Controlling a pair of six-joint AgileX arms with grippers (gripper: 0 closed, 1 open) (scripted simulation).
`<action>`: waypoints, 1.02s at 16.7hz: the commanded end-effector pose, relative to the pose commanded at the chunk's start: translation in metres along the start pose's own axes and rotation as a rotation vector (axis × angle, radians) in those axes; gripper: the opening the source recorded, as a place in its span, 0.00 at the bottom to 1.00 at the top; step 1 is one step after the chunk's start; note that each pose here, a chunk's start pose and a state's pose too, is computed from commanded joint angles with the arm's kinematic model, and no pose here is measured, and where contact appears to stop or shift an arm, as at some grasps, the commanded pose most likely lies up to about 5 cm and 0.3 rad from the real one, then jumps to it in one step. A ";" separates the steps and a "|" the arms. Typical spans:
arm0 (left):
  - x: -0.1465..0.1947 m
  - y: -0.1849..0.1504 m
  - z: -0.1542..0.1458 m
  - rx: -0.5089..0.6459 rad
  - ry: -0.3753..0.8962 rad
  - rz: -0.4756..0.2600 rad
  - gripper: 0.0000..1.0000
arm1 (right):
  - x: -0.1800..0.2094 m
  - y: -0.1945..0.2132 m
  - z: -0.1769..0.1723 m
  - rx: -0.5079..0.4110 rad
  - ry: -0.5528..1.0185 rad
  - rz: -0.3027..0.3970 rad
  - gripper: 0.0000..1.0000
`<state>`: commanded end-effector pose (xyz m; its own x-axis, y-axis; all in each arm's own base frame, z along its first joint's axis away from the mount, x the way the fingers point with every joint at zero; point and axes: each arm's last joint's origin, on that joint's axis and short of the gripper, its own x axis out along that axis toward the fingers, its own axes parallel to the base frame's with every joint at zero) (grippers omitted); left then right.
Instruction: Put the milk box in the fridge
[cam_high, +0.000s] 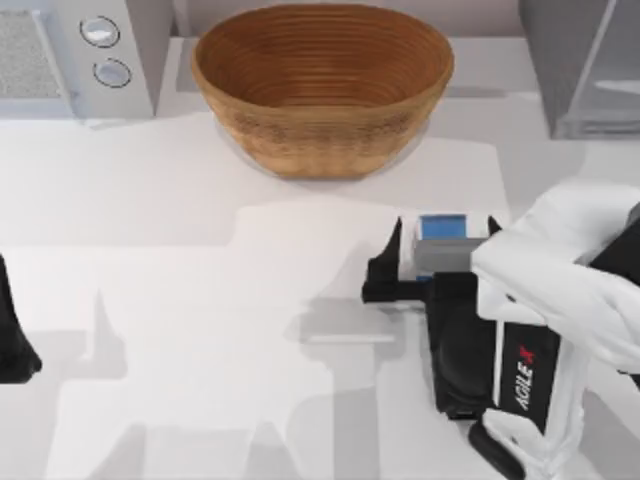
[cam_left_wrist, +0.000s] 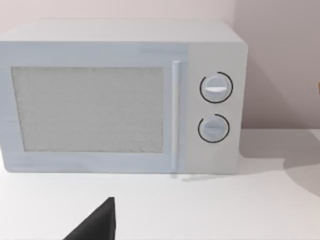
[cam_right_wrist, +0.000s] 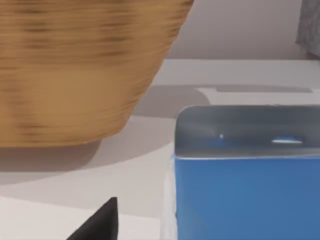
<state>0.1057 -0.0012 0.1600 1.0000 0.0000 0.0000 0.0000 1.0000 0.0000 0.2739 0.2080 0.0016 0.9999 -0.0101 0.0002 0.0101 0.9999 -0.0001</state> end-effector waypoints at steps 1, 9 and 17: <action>0.000 0.000 0.000 0.000 0.000 0.000 1.00 | 0.001 0.000 0.000 0.000 0.000 0.000 1.00; 0.000 0.000 0.000 0.000 0.000 0.000 1.00 | 0.001 0.000 0.000 0.000 0.000 0.000 0.77; 0.000 0.000 0.000 0.000 0.000 0.000 1.00 | 0.001 0.000 0.000 0.000 0.000 0.000 0.17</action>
<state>0.1057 -0.0012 0.1600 1.0000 0.0000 0.0000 0.0000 1.0000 0.0000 0.2747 0.2077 0.0015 1.0000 -0.0100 0.0001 0.0100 1.0000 0.0000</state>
